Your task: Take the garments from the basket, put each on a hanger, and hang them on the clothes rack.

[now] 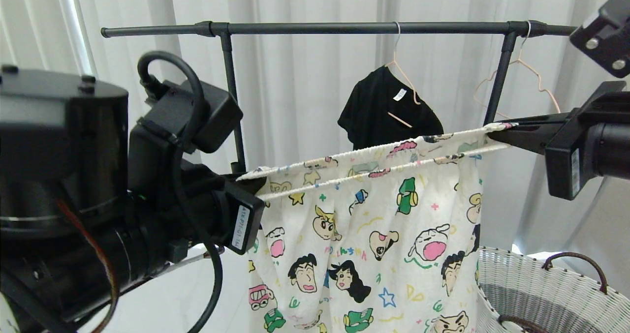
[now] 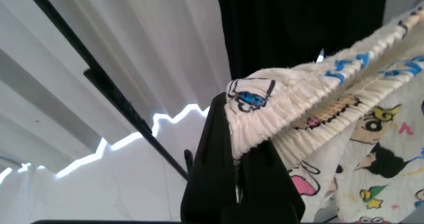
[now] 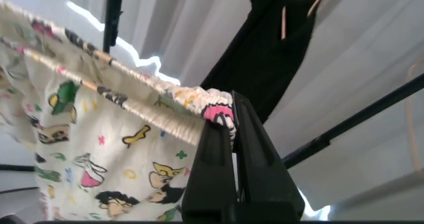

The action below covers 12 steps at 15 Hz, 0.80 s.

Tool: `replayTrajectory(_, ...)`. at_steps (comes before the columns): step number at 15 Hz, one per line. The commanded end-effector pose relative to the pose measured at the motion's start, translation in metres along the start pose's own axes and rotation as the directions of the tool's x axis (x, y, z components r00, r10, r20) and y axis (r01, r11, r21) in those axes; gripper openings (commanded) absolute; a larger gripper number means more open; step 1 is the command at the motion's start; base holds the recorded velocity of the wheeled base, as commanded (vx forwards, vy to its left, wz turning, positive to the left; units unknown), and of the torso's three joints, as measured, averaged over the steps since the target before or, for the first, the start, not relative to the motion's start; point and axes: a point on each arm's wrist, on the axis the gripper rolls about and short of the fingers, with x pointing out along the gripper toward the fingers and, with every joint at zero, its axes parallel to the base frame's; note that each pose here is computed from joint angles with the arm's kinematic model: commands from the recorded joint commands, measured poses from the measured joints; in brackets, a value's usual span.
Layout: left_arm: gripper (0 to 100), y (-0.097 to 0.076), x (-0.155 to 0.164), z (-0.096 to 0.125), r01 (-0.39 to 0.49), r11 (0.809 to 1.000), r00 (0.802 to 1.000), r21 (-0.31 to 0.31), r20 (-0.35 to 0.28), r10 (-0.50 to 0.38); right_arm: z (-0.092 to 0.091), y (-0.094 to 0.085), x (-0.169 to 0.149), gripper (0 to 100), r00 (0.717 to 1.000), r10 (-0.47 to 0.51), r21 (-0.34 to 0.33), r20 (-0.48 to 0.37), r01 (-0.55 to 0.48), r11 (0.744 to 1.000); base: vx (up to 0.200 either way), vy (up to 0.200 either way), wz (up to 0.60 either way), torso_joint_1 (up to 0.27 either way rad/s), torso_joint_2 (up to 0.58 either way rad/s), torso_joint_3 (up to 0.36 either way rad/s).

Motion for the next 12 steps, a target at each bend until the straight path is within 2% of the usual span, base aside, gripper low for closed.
replayTrajectory(1,0,0.016,-0.027,0.035,0.001,1.000,1.000,-0.001,0.011,-0.001,0.003,-0.005,-0.016,0,0.999,-0.009,-0.042,0.042,0.011,0.999,0.000,0.000,0.00,0.000,0.00,0.000)
replayTrajectory(3,0,0.025,-0.047,0.040,0.008,1.000,0.999,0.015,-0.046,-0.007,0.004,-0.007,-0.025,0,0.998,-0.013,-0.095,0.064,0.019,0.995,0.000,0.000,0.00,0.000,0.00,0.000)
replayTrajectory(7,0,0.007,-0.066,0.046,0.128,0.991,0.992,0.043,0.010,-0.128,0.002,-0.007,-0.035,0,0.995,0.027,-0.113,0.095,-0.017,0.993,0.000,0.000,0.00,0.000,0.00,0.000)
replayTrajectory(10,0,0.001,-0.067,0.050,0.157,0.987,0.986,0.042,0.042,-0.159,0.005,0.006,-0.043,0,0.981,0.141,-0.138,0.133,-0.122,0.983,0.000,0.000,0.00,0.000,0.00,0.000)
replayTrajectory(11,0,-0.002,-0.063,0.053,0.155,0.987,0.986,0.033,0.062,-0.156,0.004,0.016,-0.044,0,0.972,0.194,-0.157,0.136,-0.172,0.972,0.000,0.000,0.00,0.000,0.00,0.000)
replayTrajectory(12,0,-0.002,-0.062,0.054,0.153,0.988,0.986,0.029,0.070,-0.154,0.003,0.018,-0.044,0,0.970,0.206,-0.164,0.130,-0.184,0.969,0.000,0.000,0.00,0.000,0.00,0.000)
